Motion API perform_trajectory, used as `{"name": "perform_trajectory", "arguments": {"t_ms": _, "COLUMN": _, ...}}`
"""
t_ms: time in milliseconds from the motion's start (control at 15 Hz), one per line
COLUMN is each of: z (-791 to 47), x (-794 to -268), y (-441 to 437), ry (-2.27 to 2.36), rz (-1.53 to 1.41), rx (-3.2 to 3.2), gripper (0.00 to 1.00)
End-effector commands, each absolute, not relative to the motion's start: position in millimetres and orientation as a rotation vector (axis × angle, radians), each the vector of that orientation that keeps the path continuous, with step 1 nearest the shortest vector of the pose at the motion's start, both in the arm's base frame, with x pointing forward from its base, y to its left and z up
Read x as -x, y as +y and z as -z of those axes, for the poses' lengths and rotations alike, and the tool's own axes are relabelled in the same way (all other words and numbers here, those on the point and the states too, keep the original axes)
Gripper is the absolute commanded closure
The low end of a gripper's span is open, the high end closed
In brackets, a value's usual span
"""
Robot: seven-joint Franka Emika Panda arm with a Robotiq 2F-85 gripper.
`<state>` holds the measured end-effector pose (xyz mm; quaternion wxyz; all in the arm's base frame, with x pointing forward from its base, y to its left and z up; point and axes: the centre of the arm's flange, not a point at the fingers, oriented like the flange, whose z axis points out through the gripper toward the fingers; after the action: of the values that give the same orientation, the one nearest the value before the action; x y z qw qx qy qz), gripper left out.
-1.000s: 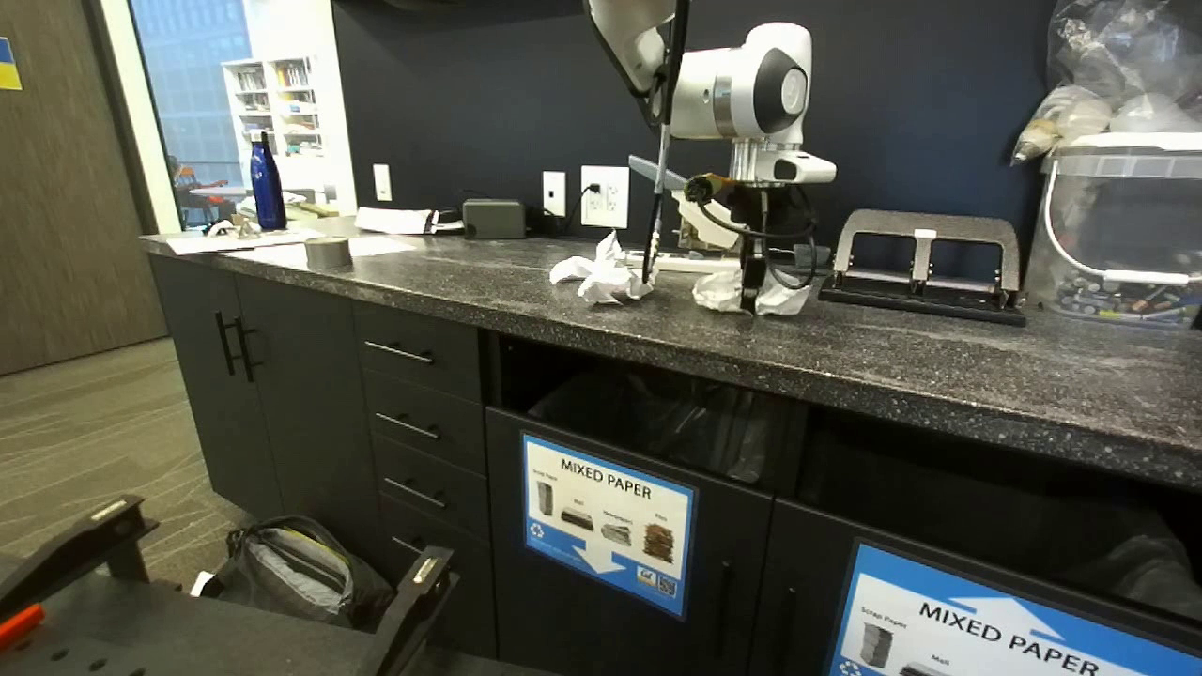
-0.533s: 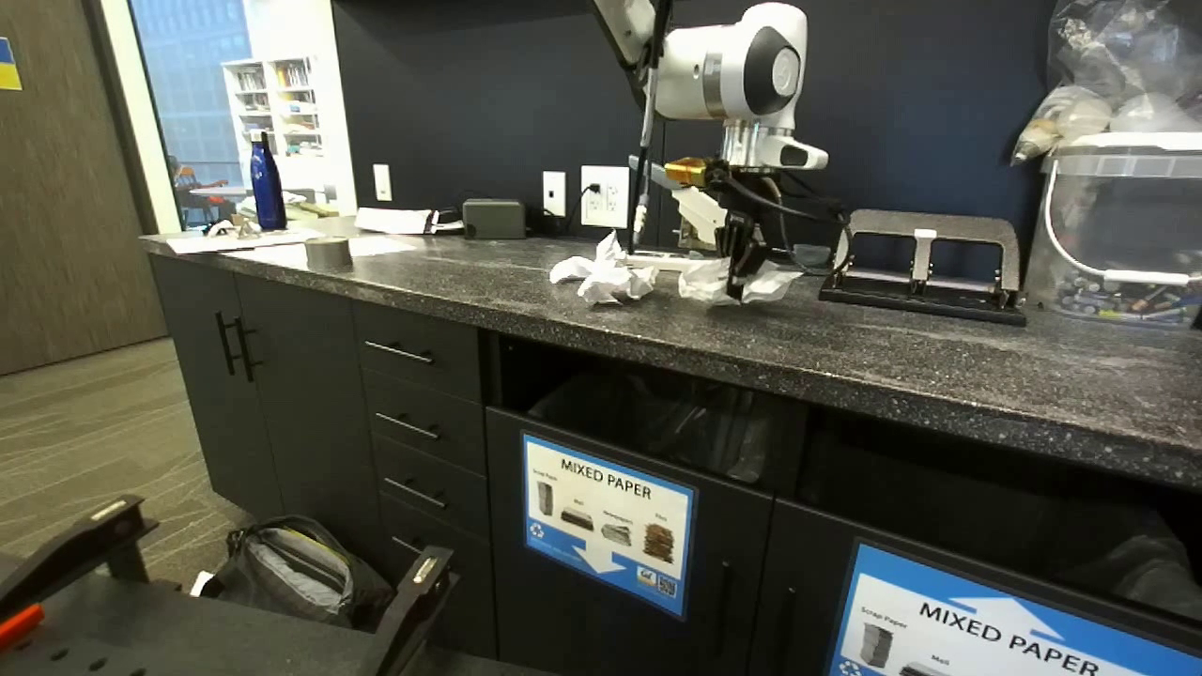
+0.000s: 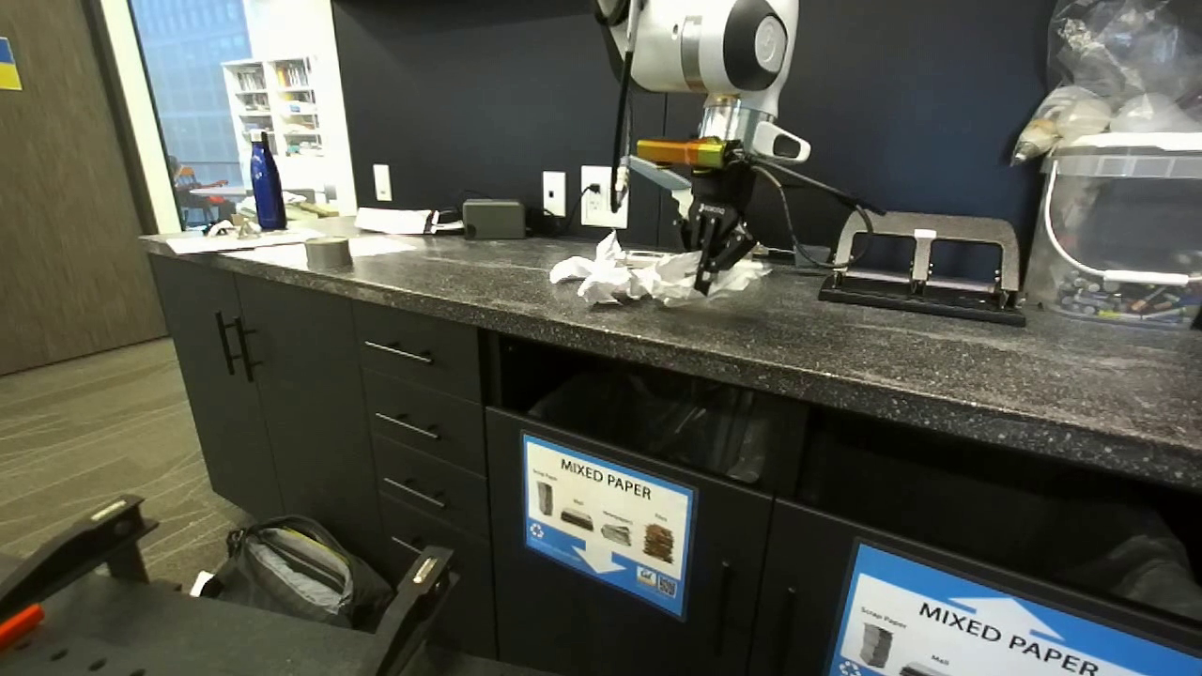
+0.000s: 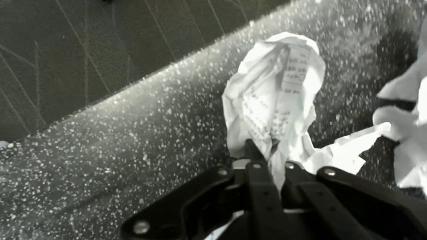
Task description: Pick up the pieces of paper from the countertop and put them in the left bin.
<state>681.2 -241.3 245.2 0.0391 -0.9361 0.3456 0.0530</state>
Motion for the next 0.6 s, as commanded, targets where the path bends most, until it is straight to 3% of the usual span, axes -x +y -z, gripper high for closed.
{"name": "perform_trajectory", "arguments": {"t_ms": 0, "z": -249, "x": -606, "y": -205, "ry": 0.759, "rz": -0.169, "rx": 2.936, "gripper": 0.96}}
{"name": "perform_trajectory", "arguments": {"t_ms": 533, "z": -215, "x": -554, "y": -141, "ry": 0.237, "rz": 0.040, "rx": 3.124, "gripper": 0.96}}
